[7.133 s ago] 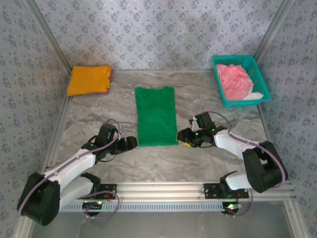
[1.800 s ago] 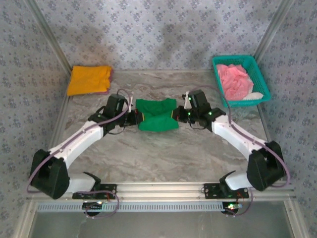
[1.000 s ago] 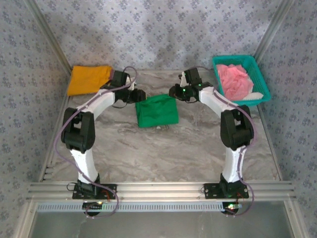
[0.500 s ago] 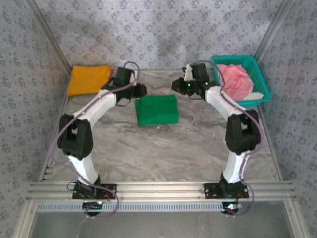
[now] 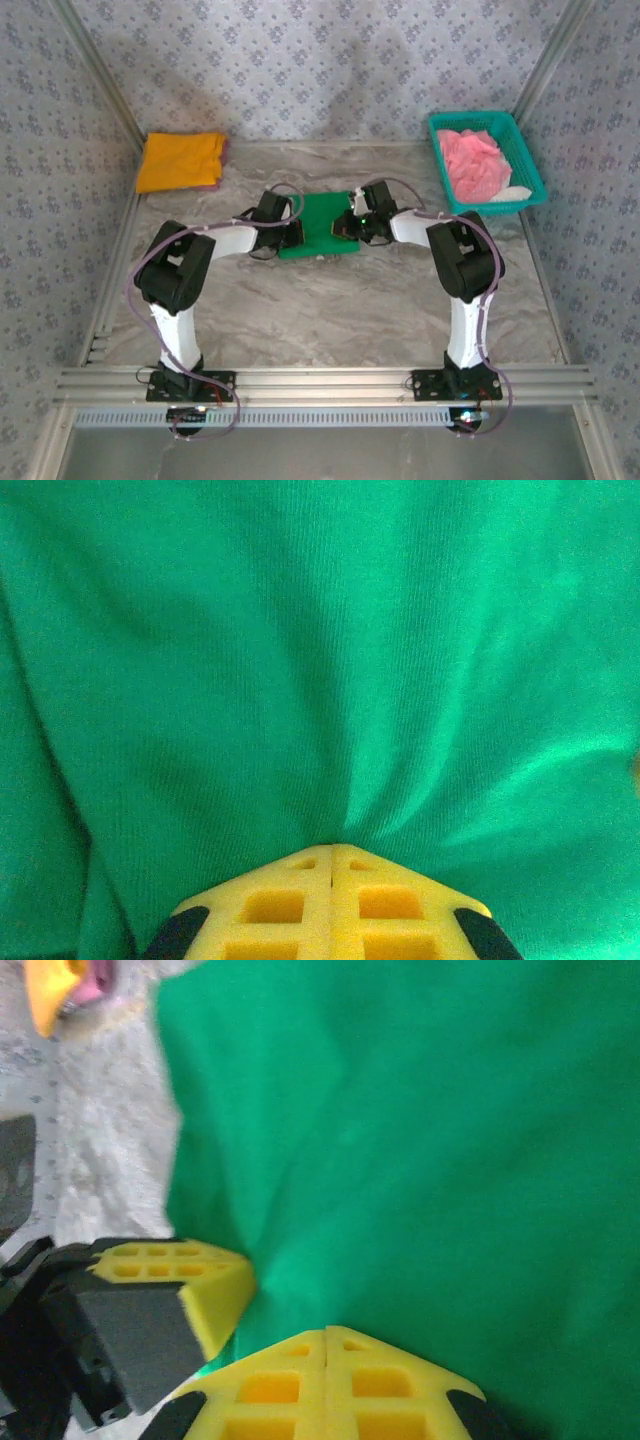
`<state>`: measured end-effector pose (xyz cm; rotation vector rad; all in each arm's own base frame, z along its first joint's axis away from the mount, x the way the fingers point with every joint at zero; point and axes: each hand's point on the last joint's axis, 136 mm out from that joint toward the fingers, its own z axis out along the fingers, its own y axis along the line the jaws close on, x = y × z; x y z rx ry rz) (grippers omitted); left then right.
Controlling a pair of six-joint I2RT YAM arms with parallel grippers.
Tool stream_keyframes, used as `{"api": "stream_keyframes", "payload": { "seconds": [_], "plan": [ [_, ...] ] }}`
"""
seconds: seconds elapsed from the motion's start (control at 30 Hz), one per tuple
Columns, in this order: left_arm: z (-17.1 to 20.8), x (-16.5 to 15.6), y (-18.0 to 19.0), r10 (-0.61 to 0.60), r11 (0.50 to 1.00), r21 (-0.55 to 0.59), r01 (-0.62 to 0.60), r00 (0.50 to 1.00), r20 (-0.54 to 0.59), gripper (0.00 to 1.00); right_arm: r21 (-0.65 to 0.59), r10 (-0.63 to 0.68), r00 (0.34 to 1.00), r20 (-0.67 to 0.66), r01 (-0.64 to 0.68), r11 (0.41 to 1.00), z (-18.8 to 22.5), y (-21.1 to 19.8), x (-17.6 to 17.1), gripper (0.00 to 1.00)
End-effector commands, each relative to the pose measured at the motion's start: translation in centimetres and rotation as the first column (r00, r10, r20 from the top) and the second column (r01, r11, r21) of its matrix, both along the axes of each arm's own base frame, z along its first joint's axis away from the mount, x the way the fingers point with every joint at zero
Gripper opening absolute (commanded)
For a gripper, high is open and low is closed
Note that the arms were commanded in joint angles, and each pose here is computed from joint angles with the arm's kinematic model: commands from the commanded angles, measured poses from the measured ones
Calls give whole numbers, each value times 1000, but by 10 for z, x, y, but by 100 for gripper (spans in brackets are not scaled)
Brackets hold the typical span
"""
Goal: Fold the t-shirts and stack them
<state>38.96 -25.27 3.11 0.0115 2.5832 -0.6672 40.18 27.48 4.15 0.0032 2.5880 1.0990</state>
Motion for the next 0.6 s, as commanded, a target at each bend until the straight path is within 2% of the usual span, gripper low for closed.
{"api": "stream_keyframes", "payload": {
  "seconds": [0.0,0.07,0.17,0.37,0.47,0.57],
  "plan": [
    [-31,-20,18,64,997,43,-62,996,-62,0,-3,-30,999,-18,30,1000,-13,-3,-5,0],
    [-37,-25,22,72,997,48,-68,995,-72,0,6,-25,999,-23,25,1000,-11,-3,-7,0],
    [-23,-24,21,64,997,38,-62,997,-53,0,-2,-15,1000,7,15,1000,7,0,-6,0],
    [53,-4,16,22,1000,11,-23,996,88,3,17,-8,995,100,7,1000,70,15,10,0],
    [80,13,1,-36,999,-23,40,988,148,3,44,14,993,116,-19,999,77,27,20,0],
    [77,28,-20,-86,993,-63,95,986,140,0,63,21,994,104,-28,998,65,38,29,0]
  ]
}}
